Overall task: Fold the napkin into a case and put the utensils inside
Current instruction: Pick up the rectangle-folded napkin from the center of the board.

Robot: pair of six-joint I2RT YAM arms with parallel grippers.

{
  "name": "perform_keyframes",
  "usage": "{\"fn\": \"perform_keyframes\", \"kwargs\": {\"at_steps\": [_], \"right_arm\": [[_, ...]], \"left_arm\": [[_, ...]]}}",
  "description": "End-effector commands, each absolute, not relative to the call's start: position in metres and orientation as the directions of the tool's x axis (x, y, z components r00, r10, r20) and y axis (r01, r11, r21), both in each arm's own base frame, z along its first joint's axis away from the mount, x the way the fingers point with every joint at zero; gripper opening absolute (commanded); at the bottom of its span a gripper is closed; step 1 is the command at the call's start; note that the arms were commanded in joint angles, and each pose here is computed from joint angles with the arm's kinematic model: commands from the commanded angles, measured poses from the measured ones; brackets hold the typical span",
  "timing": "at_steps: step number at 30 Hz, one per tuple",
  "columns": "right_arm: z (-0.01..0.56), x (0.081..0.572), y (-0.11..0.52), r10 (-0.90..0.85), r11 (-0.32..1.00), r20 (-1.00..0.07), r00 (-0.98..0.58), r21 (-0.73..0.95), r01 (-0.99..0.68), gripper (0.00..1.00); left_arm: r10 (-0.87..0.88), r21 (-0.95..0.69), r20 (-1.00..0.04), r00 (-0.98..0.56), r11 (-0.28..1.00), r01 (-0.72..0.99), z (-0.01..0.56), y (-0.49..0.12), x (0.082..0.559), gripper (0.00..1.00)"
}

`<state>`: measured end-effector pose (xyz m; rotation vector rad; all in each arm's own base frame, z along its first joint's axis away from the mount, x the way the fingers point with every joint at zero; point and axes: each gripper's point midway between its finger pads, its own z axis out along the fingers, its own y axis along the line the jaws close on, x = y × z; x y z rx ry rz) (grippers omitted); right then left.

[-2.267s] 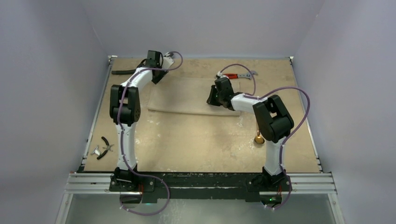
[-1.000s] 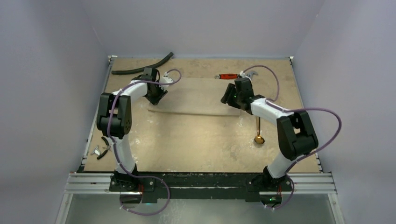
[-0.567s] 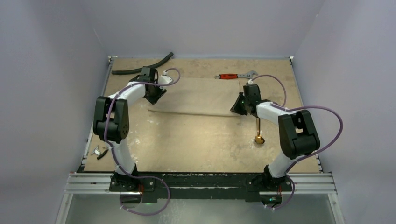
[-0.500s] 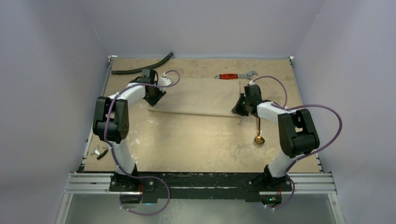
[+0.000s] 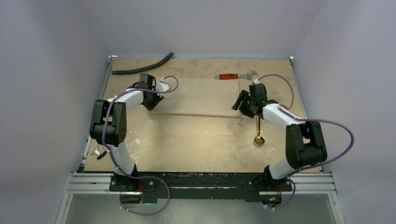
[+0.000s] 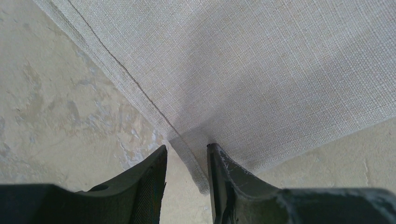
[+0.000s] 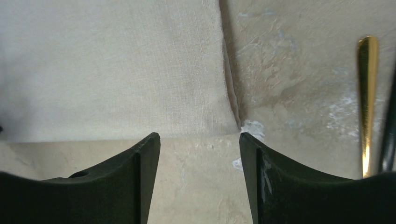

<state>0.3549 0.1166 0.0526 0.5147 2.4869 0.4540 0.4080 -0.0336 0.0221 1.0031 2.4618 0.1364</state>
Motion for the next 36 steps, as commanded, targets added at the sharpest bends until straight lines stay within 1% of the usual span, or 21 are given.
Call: {"fn": "perform_keyframes", "kwargs": {"at_steps": [1, 7, 11, 17, 20, 23, 30, 32, 36], "right_arm": [[0.072, 0.346, 0.098, 0.471, 0.87, -0.471, -0.746, 0.389, 0.303, 0.68], [0.042, 0.334, 0.104, 0.495, 0.851, -0.393, -0.775, 0.402, 0.339, 0.67], [0.035, 0.341, 0.108, 0.501, 0.845, -0.379, -0.778, 0.41, 0.344, 0.65], [0.028, 0.351, 0.11, 0.521, 0.833, -0.378, -0.765, 0.422, 0.359, 0.62], [0.024, 0.354, 0.113, 0.524, 0.828, -0.369, -0.768, 0.432, 0.358, 0.54], [0.024, 0.356, 0.115, 0.531, 0.821, -0.368, -0.764, 0.447, 0.356, 0.43], [0.035, 0.362, 0.107, 0.543, 0.824, -0.405, -0.735, 0.427, 0.374, 0.05], [0.041, 0.362, 0.101, 0.543, 0.829, -0.425, -0.724, 0.41, 0.381, 0.01], [0.052, 0.356, 0.081, 0.544, 0.837, -0.476, -0.691, 0.36, 0.411, 0.0]], "left_arm": [[0.676, 0.213, -0.376, -0.634, 0.729, 0.651, 0.019, -0.034, 0.386, 0.37], [0.635, 0.16, -0.439, -0.635, 0.751, 0.641, 0.049, -0.047, 0.391, 0.4], [0.597, 0.118, -0.479, -0.643, 0.77, 0.627, 0.067, -0.053, 0.395, 0.46], [0.547, 0.115, -0.49, -0.678, 0.812, 0.572, 0.07, -0.029, 0.41, 0.47], [0.532, 0.116, -0.478, -0.699, 0.827, 0.55, 0.063, -0.016, 0.416, 0.47], [0.537, 0.126, -0.453, -0.712, 0.828, 0.546, 0.049, -0.007, 0.416, 0.46], [0.519, 0.05, -0.446, -0.729, 0.828, 0.559, 0.015, -0.018, 0.409, 0.42], [0.523, 0.027, -0.433, -0.734, 0.821, 0.57, 0.005, -0.025, 0.403, 0.4], [0.542, -0.018, -0.423, -0.726, 0.796, 0.605, -0.001, -0.039, 0.386, 0.37]]}}
